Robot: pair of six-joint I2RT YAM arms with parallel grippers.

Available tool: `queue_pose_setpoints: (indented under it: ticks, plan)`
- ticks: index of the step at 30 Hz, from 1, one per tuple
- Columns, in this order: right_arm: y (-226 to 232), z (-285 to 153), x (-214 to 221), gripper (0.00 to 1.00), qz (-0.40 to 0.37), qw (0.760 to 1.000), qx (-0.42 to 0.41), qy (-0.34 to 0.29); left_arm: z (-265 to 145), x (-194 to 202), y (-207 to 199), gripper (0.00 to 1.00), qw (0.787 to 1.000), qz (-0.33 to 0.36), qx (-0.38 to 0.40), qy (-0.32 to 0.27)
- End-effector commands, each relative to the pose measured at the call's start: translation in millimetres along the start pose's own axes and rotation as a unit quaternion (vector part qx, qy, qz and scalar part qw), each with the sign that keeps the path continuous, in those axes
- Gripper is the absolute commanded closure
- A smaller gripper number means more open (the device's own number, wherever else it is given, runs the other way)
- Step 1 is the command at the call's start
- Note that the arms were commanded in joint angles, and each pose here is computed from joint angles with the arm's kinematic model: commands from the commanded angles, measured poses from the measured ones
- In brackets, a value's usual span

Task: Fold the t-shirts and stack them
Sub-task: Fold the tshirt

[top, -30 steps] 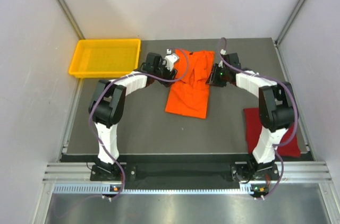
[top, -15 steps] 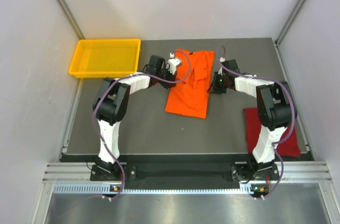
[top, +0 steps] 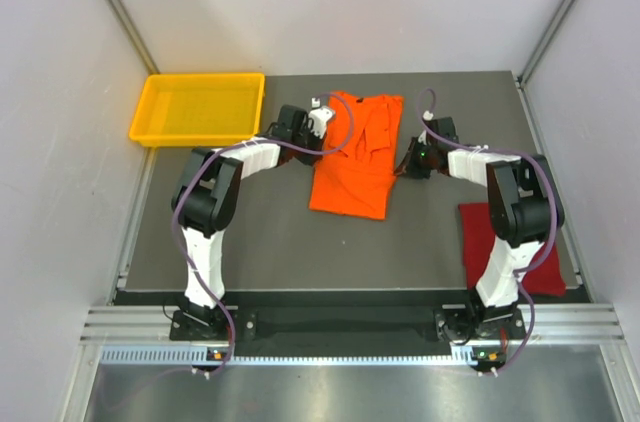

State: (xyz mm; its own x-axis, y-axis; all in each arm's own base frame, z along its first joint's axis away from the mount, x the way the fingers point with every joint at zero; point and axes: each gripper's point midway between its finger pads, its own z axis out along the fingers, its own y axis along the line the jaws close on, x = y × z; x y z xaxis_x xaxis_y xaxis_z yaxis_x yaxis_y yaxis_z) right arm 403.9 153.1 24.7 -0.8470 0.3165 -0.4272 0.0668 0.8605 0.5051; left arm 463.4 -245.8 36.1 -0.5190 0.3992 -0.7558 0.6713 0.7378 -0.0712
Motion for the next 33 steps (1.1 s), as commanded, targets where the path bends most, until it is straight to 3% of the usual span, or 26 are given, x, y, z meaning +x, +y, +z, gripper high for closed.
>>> queue_pose_setpoints:
  ticks: [1,5,10,14,16,20,21,25,28,30,33]
  plan:
    - [11,-13,-23,1.00,-0.009,0.999,-0.019,-0.045,-18,-25,15,1.00,0.999,0.004,-0.032,-0.035]
    - [18,-10,-24,0.97,-0.011,0.999,-0.038,-0.036,-16,-26,5,1.00,0.999,0.012,-0.002,-0.031]
    - [27,-13,-31,0.64,-0.028,0.998,-0.051,-0.034,-22,-41,3,0.58,0.999,0.023,0.008,-0.032]
    - [32,-29,-39,0.50,-0.043,0.997,-0.044,-0.044,-47,-59,5,0.45,0.998,0.048,-0.011,-0.048]
    - [35,-46,-41,0.44,-0.045,0.997,-0.038,-0.058,-68,-64,1,0.43,0.996,0.067,-0.015,-0.055]
    - [32,-67,-6,0.38,-0.039,0.998,-0.027,-0.045,-95,-38,-26,0.45,0.989,0.135,0.022,-0.049]
    - [35,-68,11,0.37,-0.043,0.998,-0.025,-0.026,-95,-12,-36,0.46,0.984,0.173,0.036,-0.027]
    - [43,-74,61,0.35,-0.052,0.999,-0.014,0.007,-113,24,-63,0.45,0.961,0.267,0.066,-0.021]
    - [45,-68,89,0.36,-0.035,0.999,-0.025,0.030,-113,44,-75,0.40,0.940,0.332,0.073,-0.021]
    - [44,-63,101,0.37,-0.025,0.999,-0.027,0.040,-109,48,-84,0.31,0.929,0.361,0.072,-0.030]
    - [39,-56,114,0.39,-0.015,0.998,-0.021,0.052,-100,57,-93,0.31,0.920,0.383,0.078,-0.023]
